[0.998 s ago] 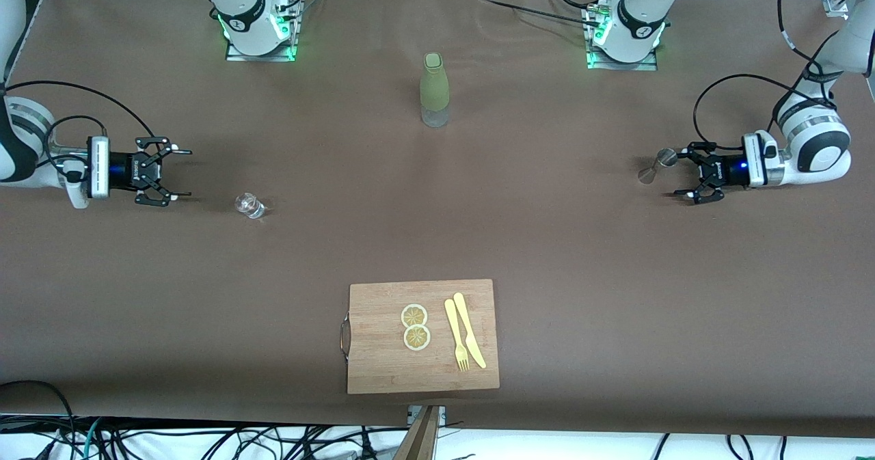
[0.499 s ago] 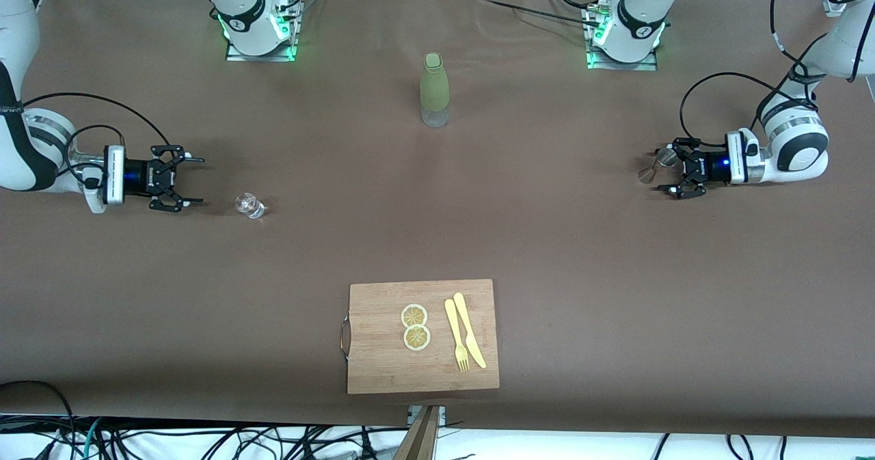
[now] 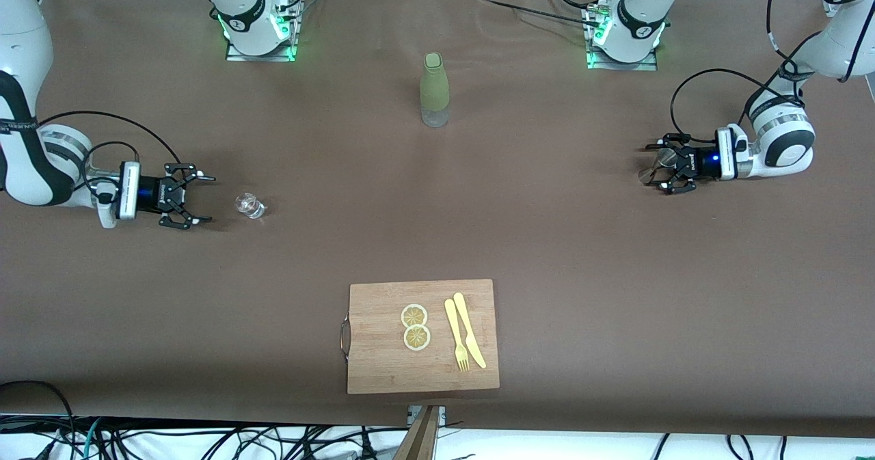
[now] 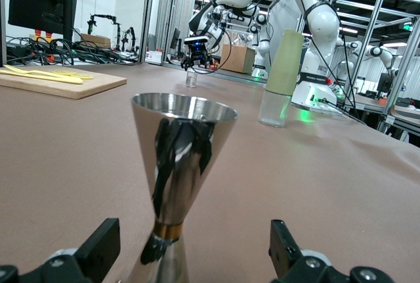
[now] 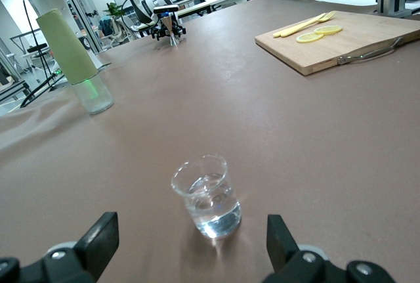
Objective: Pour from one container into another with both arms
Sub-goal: 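Close the right gripper on the glass cup while the left gripper grasps the jigger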
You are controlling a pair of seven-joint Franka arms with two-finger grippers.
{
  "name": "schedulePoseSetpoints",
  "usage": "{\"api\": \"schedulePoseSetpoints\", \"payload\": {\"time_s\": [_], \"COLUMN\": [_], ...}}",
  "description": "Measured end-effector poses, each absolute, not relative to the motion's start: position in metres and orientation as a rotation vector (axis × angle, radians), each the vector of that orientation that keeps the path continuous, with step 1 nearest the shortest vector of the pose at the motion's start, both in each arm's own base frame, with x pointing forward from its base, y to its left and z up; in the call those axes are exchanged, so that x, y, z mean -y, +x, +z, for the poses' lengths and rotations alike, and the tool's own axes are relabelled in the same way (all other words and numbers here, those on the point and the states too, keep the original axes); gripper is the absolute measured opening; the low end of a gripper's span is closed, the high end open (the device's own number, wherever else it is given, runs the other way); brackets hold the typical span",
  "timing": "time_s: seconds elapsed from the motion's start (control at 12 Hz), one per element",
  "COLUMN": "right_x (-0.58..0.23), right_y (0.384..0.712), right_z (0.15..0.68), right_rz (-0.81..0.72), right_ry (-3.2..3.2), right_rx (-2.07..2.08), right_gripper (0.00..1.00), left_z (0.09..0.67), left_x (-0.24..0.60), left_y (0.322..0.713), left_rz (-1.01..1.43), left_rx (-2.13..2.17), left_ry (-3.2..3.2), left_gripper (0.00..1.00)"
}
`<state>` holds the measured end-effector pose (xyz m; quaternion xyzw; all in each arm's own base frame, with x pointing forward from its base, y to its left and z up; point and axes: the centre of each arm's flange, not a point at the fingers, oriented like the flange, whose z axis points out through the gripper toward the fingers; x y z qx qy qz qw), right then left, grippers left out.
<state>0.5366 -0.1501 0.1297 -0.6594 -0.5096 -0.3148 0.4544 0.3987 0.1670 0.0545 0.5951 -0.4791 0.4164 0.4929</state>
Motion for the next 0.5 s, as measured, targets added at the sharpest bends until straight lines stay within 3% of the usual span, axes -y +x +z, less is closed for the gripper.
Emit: {"api": "schedulePoseSetpoints", "payload": {"time_s": [0.5], "right_x": [0.126], "right_y": [0.563], "right_z": [0.116], "right_rz": [-0.796], "right_ry": [-1.584], "right_rx": [1.37], "right_gripper": [1.0], "left_z": [0.054], "left_x": [-0.145], "left_y": [0.407], "left_rz": [1.024], "left_rx": [1.154], "left_ry": [1.428], "left_gripper": [0.98]}}
